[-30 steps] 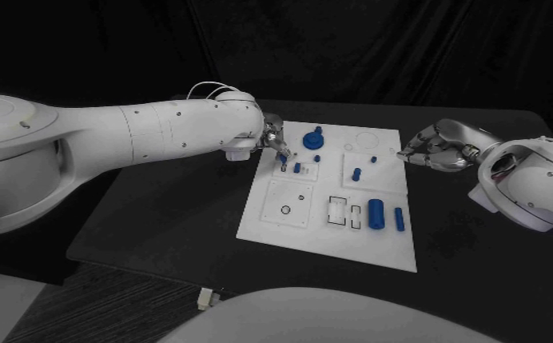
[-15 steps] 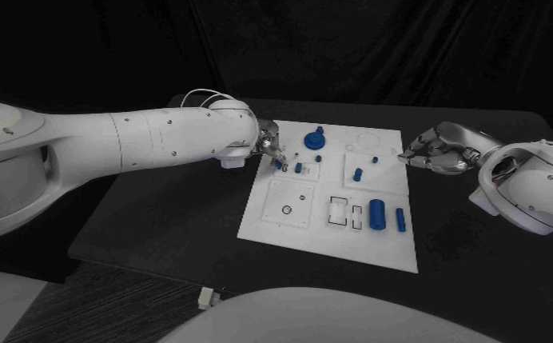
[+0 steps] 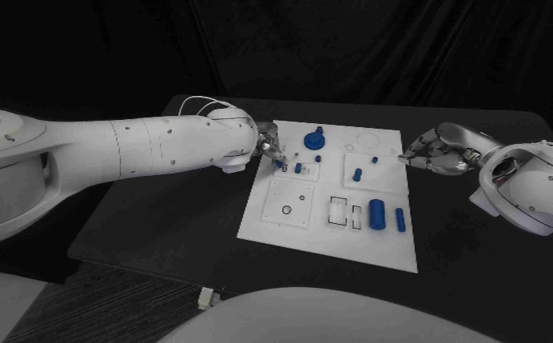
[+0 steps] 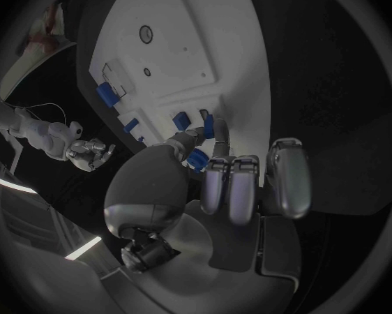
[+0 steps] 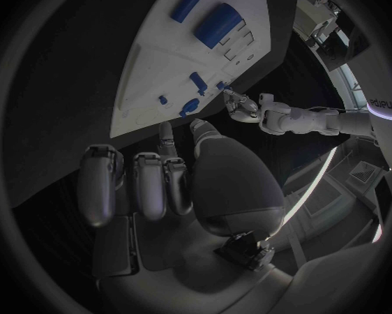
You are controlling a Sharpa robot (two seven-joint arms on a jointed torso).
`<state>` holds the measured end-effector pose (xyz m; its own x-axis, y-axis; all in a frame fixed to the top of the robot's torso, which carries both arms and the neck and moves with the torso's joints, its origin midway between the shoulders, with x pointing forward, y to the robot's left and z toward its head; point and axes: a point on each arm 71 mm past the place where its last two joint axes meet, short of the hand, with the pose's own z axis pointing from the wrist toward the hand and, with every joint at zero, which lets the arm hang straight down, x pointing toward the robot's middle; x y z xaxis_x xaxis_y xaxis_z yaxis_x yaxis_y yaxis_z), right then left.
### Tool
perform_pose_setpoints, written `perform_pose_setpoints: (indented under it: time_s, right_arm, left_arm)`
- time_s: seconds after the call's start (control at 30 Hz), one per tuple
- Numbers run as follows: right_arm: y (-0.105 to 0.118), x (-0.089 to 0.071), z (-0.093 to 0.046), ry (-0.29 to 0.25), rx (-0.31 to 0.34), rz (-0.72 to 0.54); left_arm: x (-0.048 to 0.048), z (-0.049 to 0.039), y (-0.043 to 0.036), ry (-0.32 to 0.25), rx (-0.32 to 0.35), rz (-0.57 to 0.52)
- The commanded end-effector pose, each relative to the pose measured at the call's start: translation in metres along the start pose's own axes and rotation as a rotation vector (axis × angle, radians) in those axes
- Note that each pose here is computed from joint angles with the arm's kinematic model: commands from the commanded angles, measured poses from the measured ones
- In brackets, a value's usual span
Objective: Assemble the parts on the task board
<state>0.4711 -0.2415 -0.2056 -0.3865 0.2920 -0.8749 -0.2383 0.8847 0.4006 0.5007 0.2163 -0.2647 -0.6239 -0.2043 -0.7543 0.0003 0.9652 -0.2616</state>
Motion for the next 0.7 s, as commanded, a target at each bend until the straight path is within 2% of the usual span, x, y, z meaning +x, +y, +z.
perform_pose_setpoints:
  time_s: [0.03, 0.37, 0.7]
  right_arm:
    - [-0.002, 0.001, -0.001, -0.004, 0.016, 0.001]
    - [-0.002, 0.001, 0.000, -0.002, 0.017, 0.001]
    - [-0.002, 0.002, 0.000, -0.002, 0.019, 0.001]
  left_arm:
    - [-0.0031, -0.0012, -0.0028, -0.078, 0.043, -0.002]
    - [0.0034, -0.0019, -0.0006, -0.088, 0.048, -0.007]
    - [0.0115, -0.0030, 0.0012, -0.070, 0.042, -0.008]
